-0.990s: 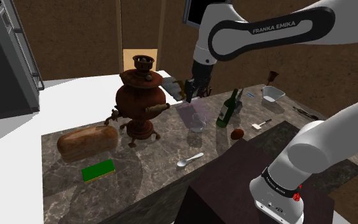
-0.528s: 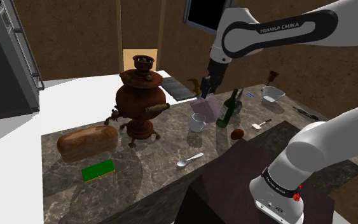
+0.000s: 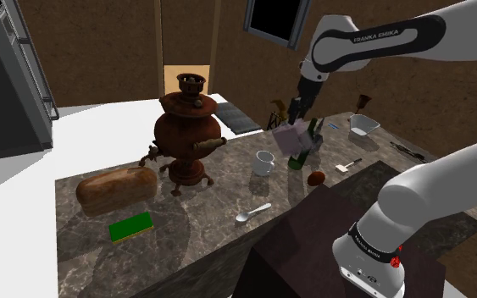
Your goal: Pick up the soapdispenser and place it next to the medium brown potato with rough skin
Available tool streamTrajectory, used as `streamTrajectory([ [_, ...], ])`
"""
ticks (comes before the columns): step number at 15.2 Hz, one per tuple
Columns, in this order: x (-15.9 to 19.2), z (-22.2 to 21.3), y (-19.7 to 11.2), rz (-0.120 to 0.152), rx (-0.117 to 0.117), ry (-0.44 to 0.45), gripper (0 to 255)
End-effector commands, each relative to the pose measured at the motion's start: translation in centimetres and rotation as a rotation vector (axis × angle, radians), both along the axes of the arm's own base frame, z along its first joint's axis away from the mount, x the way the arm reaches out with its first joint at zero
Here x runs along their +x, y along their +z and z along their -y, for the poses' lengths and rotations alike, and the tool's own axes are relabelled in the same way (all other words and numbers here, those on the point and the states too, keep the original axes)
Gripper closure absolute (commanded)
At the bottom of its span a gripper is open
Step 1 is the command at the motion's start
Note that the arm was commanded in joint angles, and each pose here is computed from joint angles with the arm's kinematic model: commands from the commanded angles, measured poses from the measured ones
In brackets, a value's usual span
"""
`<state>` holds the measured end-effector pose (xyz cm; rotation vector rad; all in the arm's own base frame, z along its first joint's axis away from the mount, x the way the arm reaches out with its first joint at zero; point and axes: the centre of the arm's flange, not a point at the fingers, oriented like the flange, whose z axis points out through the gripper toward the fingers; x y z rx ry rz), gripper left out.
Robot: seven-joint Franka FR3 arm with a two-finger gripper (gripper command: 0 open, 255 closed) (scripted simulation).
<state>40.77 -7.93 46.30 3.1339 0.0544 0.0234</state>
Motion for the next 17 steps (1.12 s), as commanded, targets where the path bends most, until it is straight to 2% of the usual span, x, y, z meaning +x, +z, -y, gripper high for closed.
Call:
streamTrajectory([
  [1, -0.4, 2.6, 0.1, 0.0, 0.0, 0.002, 255],
  [17, -2.9, 23.6, 0.2, 0.0, 0.0, 0.002, 255],
])
